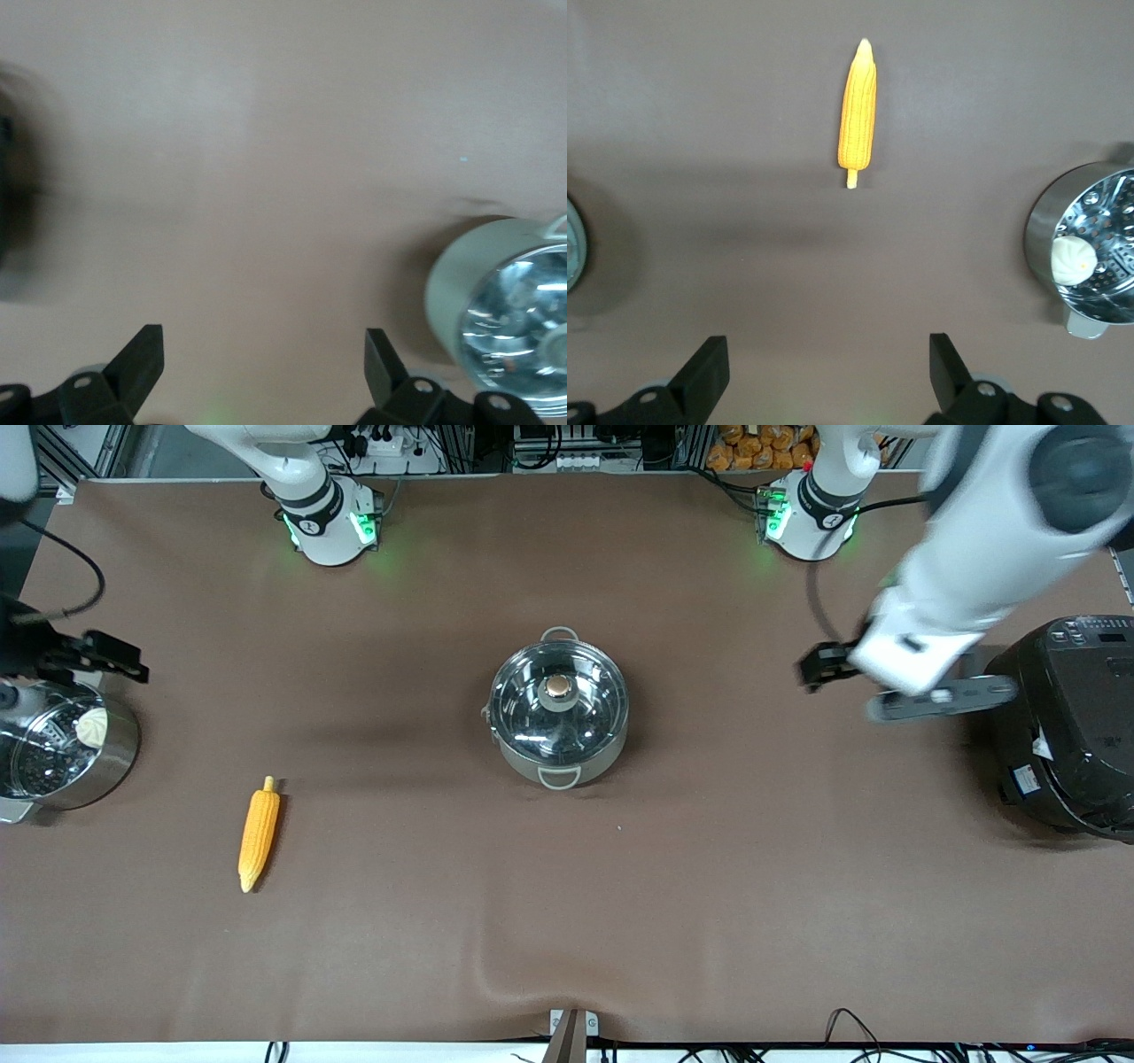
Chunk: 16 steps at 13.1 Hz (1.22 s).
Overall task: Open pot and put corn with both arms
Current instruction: 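Reach the left gripper to the lid knob while the right gripper reaches the corn, then grasp the lid knob with the left gripper while the right gripper grasps the corn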
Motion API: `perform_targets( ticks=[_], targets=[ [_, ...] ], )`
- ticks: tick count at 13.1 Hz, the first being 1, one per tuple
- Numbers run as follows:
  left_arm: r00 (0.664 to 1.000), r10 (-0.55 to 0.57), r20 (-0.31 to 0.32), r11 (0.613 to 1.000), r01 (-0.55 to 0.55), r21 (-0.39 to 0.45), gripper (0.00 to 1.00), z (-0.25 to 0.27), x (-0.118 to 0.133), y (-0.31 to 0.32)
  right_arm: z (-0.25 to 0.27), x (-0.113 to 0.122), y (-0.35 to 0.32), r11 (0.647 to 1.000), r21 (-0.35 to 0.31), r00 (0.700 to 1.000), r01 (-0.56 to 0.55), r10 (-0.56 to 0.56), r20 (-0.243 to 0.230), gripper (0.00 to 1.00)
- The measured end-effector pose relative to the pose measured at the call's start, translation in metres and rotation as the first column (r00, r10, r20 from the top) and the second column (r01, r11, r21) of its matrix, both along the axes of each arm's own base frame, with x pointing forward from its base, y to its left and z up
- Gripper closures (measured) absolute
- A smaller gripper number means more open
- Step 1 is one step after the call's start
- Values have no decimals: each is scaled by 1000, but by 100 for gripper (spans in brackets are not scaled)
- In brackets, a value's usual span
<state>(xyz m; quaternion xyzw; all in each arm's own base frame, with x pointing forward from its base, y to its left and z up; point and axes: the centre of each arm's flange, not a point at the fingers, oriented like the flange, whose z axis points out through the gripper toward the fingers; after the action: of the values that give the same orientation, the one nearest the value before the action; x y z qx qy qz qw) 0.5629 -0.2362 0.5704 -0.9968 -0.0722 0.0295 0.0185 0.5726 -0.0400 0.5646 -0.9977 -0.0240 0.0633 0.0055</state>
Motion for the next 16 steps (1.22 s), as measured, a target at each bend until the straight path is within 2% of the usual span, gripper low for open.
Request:
perform_targets(
  ticks=[3,6,10,14,16],
  targets=[
    [999,36,24,999,-36,-18,0,-35,-16,-92,-56,27,-2,1000,-2,1000,1,-1,-6,0],
    [997,76,24,997,-75,-26,0,-73,-39,-163,-119,47,-9,1000,-2,998,16,-16,-57,0],
    [991,134,26,990,-133,-46,0,-126,-58,-226,-200,75,-22,999,-7,999,33,-33,-43,0],
    [984,174,34,982,-170,-79,0,-167,-77,-271,-264,92,-20,1000,-10,1000,26,-26,-7,0],
    [985,170,31,982,-167,-84,0,-187,-83,-285,-299,96,-21,1000,-11,1000,25,-25,-8,0]
  ],
)
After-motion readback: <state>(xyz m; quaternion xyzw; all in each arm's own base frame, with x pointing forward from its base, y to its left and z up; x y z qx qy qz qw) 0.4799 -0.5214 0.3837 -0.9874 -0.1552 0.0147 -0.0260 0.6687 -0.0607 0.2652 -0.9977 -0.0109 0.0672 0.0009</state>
